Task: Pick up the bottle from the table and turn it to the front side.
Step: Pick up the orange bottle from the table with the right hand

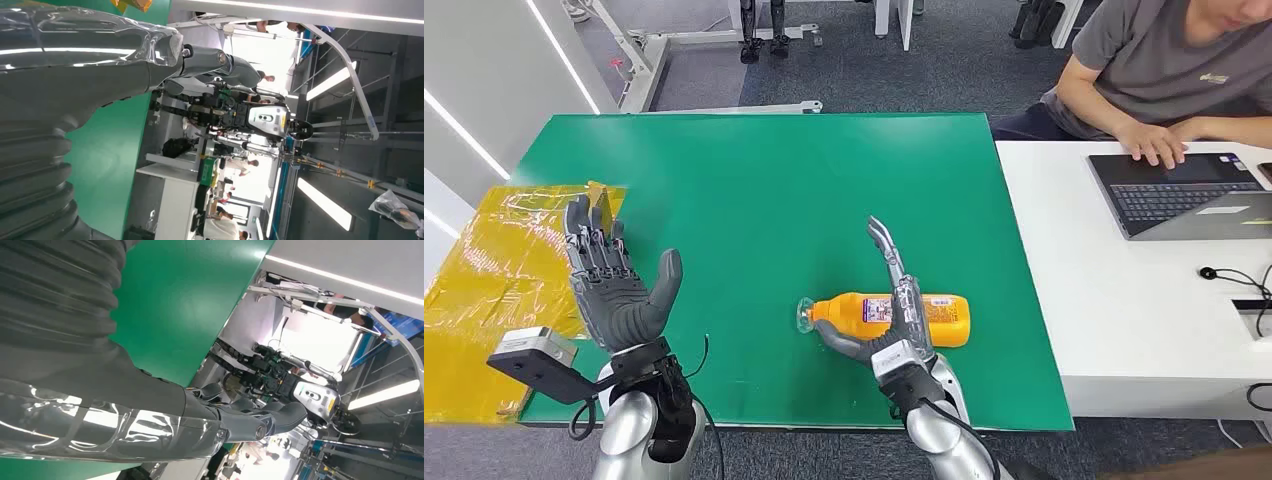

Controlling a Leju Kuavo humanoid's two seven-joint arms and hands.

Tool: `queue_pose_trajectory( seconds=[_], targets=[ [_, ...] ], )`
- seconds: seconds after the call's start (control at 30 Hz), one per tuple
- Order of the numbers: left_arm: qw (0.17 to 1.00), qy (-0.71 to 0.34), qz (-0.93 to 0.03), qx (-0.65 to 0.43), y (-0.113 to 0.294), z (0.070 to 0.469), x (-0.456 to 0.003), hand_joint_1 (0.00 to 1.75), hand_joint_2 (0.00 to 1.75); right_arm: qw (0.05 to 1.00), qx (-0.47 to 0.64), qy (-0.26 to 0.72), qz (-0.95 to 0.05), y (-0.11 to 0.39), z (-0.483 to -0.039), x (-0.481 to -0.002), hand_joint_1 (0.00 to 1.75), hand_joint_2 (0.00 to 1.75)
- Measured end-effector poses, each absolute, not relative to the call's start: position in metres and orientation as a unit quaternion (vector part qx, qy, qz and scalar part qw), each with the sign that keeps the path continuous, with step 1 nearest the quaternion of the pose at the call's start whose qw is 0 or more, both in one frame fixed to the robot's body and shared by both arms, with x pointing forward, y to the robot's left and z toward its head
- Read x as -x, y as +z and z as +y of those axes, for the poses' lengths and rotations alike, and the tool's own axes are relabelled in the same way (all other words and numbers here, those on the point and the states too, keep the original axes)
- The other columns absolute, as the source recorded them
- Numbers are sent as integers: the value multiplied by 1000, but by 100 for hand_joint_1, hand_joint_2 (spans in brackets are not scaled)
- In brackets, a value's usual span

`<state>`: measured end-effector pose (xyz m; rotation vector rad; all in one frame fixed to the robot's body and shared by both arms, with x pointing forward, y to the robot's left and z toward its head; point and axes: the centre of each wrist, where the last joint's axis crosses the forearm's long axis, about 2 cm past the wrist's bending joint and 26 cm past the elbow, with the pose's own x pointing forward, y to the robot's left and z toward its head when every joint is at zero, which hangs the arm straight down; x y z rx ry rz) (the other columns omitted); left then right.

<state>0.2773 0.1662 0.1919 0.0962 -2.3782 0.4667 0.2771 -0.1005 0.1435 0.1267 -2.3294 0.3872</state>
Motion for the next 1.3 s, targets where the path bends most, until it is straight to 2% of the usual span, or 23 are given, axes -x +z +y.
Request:
queue_pose_trajectory(
  seconds=[0.27,0.47,0.57,0.7,0.93,1.3],
  targets=[
    [350,178,-919,-36,192,166,-277,0,175,376,-41,159,-912,144,-101,-277,0,175],
    [347,170,-922,-26,193,166,-278,0,175,369,22,244,-897,155,-105,-286,0,175],
    [347,169,-922,-25,193,166,-278,0,175,368,28,252,-895,156,-105,-288,0,175],
    [340,159,-927,-11,196,165,-280,0,175,336,113,402,-844,181,-122,-325,0,175],
    [337,158,-928,-9,198,165,-282,0,175,329,125,426,-834,184,-128,-336,0,175],
    [332,151,-931,-6,200,168,-286,0,175,337,144,635,-680,173,-141,-376,0,175]
  ],
)
